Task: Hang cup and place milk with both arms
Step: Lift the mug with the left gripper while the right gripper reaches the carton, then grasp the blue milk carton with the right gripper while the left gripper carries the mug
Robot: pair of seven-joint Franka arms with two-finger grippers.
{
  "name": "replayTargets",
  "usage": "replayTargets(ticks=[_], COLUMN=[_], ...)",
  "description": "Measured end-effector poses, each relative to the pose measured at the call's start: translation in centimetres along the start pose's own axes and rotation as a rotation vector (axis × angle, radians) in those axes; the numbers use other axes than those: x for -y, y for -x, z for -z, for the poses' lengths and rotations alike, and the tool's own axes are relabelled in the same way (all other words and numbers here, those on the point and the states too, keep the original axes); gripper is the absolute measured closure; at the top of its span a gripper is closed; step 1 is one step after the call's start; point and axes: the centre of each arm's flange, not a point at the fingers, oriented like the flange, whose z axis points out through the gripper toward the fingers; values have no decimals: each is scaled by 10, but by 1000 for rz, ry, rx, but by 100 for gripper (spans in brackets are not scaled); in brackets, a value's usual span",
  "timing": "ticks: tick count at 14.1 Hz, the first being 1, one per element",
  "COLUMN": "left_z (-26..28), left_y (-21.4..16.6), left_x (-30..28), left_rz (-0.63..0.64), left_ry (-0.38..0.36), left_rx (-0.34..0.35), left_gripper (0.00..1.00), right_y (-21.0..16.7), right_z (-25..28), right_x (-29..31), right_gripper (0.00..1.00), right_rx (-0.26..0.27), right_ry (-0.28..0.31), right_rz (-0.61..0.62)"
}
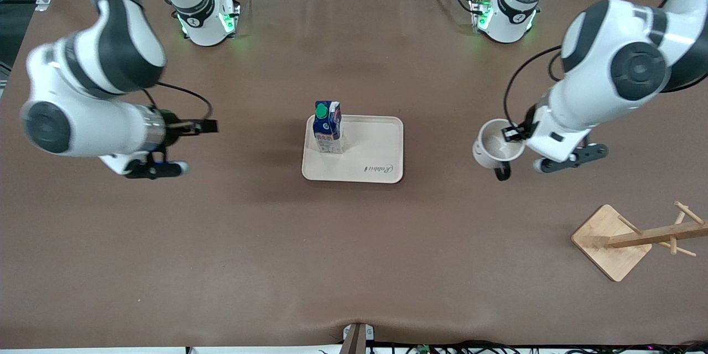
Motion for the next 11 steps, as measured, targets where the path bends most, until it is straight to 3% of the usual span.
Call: replayTargets(ticks=[2,7,11], left_z=[17,33,36], left_y=[-12,-18,-30], left_x=[28,79,114], left_rz=[-18,-45,-84], left_ry=[14,1,-51], left_rx=[-25,-5,-21], left_gripper=[93,93,93], right_y=[7,23,44], right_z=[-17,-37,-64], right_x=[38,100,154], right_gripper=[0,0,0], right_rx=[9,-12,-30], right_ry=[24,-49,-34], right_rz=[-41,-31,-76])
